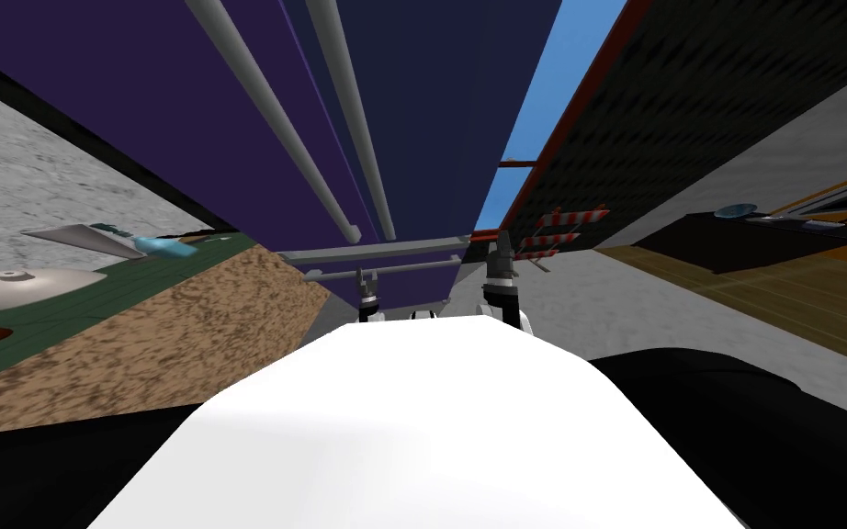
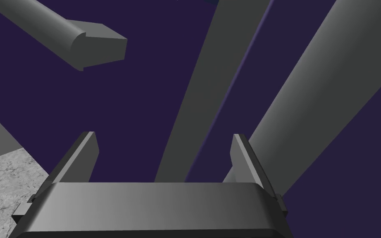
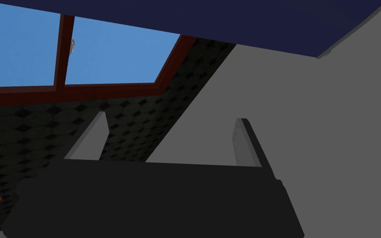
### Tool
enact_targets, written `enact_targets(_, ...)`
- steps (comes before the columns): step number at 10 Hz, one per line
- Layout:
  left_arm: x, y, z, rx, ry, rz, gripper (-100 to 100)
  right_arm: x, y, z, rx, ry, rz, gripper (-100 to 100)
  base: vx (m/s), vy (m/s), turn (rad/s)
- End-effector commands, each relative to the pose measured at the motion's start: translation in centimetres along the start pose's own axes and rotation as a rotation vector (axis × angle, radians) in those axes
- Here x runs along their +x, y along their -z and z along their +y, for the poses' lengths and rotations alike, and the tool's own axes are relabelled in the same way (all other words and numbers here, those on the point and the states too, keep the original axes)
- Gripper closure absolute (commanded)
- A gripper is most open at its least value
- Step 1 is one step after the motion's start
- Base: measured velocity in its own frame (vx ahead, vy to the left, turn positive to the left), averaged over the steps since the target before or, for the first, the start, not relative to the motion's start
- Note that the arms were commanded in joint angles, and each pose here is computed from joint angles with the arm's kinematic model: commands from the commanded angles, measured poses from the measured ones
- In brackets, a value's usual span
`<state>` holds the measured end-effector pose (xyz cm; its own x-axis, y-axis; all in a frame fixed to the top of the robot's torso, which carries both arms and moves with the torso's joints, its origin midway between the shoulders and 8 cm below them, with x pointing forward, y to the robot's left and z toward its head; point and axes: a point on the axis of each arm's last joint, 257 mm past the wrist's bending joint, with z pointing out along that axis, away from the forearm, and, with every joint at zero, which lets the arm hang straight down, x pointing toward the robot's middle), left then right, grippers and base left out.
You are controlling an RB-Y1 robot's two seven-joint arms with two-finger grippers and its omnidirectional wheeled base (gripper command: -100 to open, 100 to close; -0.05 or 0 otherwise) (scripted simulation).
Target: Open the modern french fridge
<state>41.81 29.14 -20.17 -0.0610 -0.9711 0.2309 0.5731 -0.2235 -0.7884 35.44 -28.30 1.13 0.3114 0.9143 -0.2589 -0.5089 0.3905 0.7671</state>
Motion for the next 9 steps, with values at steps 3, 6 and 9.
enact_targets(3, -0.2, 1.6, 2.5, -0.05, 0.009, -0.017, -100, 0.0, 0.0, 0.0, 0.0, 0.0, 0.0, 0, 0.015, -0.036, 0.014)
enact_targets(6, -0.4, 2.6, 3.7, -0.066, 0.013, -0.027, -100, 0.0, 0.0, 0.0, 0.0, 0.0, 0.0, 0, 0.018, -0.045, 0.016)
enact_targets(9, -0.6, 3.4, 4.7, -0.081, 0.016, -0.036, -100, 0.0, 0.0, 0.0, 0.0, 0.0, 0.0, 0, 0.023, -0.056, -0.002)
